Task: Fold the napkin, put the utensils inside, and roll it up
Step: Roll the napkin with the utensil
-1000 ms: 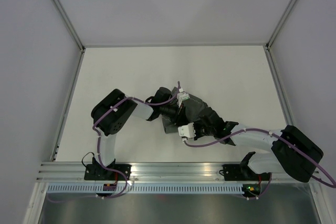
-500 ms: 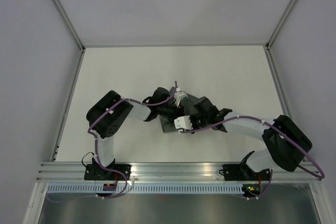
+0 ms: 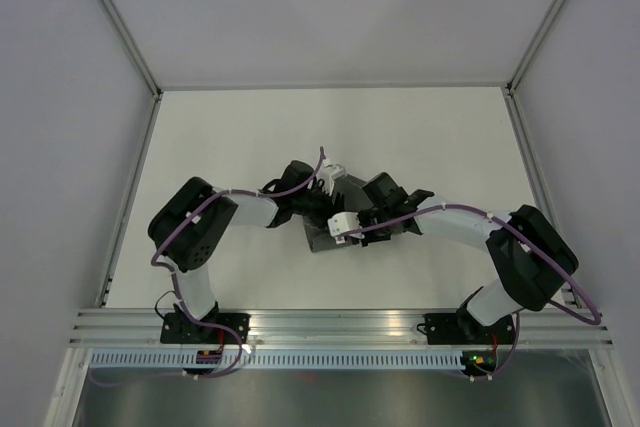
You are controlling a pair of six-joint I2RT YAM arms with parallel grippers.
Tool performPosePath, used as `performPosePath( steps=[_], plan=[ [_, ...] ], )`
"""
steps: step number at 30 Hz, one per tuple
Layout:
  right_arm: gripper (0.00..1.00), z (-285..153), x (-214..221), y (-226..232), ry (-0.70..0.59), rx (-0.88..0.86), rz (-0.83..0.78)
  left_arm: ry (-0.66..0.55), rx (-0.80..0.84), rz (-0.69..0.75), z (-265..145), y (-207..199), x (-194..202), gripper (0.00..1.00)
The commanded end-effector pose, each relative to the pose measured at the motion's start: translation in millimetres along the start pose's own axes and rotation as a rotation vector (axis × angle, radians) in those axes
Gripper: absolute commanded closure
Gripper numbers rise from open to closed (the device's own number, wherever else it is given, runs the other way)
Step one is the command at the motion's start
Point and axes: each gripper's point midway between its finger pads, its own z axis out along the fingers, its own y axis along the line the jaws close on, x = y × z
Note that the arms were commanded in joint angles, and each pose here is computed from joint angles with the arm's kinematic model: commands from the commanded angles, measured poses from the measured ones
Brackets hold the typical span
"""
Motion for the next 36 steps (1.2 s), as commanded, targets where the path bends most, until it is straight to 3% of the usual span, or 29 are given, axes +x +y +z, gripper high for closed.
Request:
performPosePath(
  steps=[1,6,12,16,21,29,36],
  plan=[
    [1.0,-1.5,34.0,42.0,0.122,-0.178,0.101,-0.131,-0.151,-0.029,-26.8,16.1,-37.3,0.37],
    [1.0,-0.6,33.3,35.0,0.124,-0.189,0.112,-0.291,-0.313,-0.105,-64.8,43.7,-65.3,0.36],
    [0.99,2.3,34.7,31.7,0.129,-0.225,0.132,-0.605,-0.518,-0.188,-152.0,72.1,-92.2,0.36],
    [1.0,5.5,35.8,29.3,0.138,-0.268,0.152,-0.787,-0.608,-0.111,-199.7,57.4,-98.7,0.34],
    [1.0,15.2,36.5,15.8,0.141,-0.304,0.185,-0.982,-0.597,0.012,-246.5,14.7,-112.0,0.33],
    [1.0,26.6,44.6,-0.9,0.163,-0.369,0.251,-0.954,-0.611,0.275,-246.0,-35.5,-116.5,0.33],
    [1.0,36.6,48.5,-11.6,0.151,-0.441,0.309,-0.811,-0.659,0.603,-198.1,-74.2,-114.2,0.33]
  ],
)
